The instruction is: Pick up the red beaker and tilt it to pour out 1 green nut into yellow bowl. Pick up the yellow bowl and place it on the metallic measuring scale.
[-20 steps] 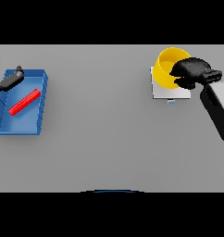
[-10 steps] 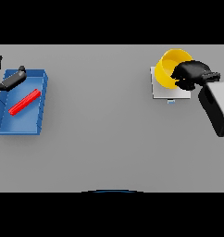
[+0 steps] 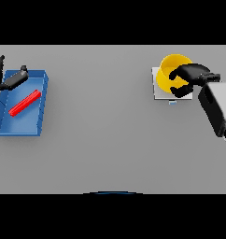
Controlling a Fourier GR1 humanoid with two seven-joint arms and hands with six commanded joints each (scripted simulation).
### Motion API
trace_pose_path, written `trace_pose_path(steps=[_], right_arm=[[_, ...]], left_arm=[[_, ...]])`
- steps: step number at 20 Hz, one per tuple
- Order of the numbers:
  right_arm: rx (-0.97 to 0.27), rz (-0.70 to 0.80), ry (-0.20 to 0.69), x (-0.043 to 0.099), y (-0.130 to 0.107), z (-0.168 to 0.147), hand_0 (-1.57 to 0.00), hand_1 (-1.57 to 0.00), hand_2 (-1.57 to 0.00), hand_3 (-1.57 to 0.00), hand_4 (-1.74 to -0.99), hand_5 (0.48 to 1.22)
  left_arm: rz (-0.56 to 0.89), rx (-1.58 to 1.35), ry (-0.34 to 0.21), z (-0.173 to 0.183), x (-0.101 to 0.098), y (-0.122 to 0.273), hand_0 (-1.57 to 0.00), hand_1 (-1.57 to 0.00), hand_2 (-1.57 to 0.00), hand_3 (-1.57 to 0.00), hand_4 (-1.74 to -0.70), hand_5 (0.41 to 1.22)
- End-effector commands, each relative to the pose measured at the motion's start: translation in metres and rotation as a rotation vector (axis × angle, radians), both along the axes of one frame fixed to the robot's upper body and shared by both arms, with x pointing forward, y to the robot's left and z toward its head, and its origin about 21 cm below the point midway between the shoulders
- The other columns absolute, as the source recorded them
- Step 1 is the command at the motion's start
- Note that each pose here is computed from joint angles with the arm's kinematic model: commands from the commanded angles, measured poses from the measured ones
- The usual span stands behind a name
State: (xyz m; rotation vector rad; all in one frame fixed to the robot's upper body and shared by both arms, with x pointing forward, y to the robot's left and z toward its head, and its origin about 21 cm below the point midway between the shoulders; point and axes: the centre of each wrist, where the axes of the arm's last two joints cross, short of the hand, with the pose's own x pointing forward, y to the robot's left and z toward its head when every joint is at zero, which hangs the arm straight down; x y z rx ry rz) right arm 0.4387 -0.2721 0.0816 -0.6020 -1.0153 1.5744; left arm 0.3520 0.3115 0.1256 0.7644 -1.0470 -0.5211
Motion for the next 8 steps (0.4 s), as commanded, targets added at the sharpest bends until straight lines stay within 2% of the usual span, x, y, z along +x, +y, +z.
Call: trace_pose_path(steps=[1, 4, 8], right_arm=[[-0.010, 0.009, 0.001, 0.0018, 0.0000, 0.0033, -0.25, -0.23, -0.39, -0.54, -1.385, 0.780], [-0.014, 0.037, 0.017, 0.0032, -0.0015, 0.0042, -0.13, -0.12, -0.24, -0.44, -1.346, 0.746], [-0.043, 0.042, 0.038, 0.0044, 0.0029, 0.0013, -0.05, -0.05, -0.12, -0.35, -1.308, 0.733]], left_arm=[[-0.001, -0.004, 0.003, 0.0003, 0.0010, 0.0020, 0.00, 0.00, 0.00, 0.00, -0.81, 0.739], [0.006, -0.003, 0.004, -0.0011, 0.0018, 0.0029, 0.00, 0.00, 0.00, 0.00, -0.81, 0.736], [-0.001, -0.011, 0.003, -0.0010, -0.0010, 0.0059, 0.00, 0.00, 0.00, 0.00, -0.82, 0.734]])
